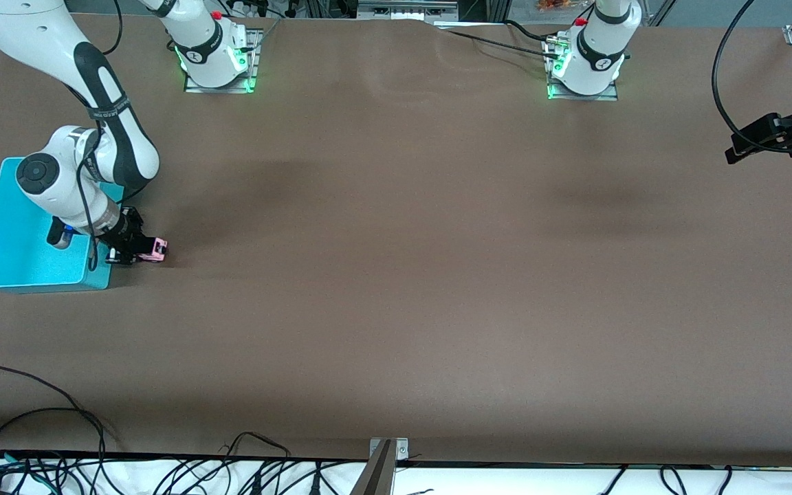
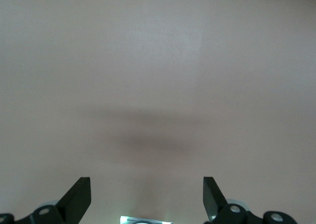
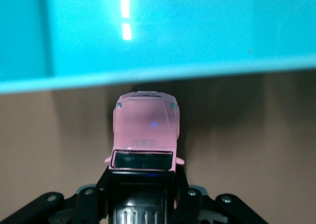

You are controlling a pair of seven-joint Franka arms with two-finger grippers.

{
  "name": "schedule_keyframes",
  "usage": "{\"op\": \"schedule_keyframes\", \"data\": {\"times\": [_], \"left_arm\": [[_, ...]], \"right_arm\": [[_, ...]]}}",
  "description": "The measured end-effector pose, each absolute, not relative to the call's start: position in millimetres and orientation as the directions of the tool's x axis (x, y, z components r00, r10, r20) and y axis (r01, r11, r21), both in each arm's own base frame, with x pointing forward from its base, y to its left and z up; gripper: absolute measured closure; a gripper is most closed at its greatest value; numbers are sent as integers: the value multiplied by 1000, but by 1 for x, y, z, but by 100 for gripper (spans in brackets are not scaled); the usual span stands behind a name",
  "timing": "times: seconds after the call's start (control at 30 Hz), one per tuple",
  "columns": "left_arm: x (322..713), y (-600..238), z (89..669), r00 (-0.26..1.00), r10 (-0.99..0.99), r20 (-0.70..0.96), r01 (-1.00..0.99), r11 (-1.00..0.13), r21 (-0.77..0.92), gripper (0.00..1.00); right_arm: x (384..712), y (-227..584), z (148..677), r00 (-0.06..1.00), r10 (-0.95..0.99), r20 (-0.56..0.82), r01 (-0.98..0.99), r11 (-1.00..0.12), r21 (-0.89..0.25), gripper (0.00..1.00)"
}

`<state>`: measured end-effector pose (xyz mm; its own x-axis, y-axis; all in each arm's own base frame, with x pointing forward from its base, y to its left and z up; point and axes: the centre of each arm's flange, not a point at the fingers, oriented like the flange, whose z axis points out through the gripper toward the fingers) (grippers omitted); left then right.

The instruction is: Wind and store pink jeep toy

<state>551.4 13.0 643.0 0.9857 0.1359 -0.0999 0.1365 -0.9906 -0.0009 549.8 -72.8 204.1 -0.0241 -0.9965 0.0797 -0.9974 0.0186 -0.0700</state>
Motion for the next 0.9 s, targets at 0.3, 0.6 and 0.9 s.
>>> {"op": "schedule_keyframes", "data": {"times": [0.3,0.6,0.9], "left_arm": [[551,13,643,986,136,-100,137,-991,-1,0],[551,13,643,986,136,-100,137,-991,-1,0],[551,13,643,986,136,-100,137,-991,-1,0]], "right_arm": [[598,-42,262,2,-998,67,-999,1,47,49],[619,-43,310,189,-979,78,-973,-177,146,49],[619,-93,350,415,-910,26,-880,-393,267,49]]}}
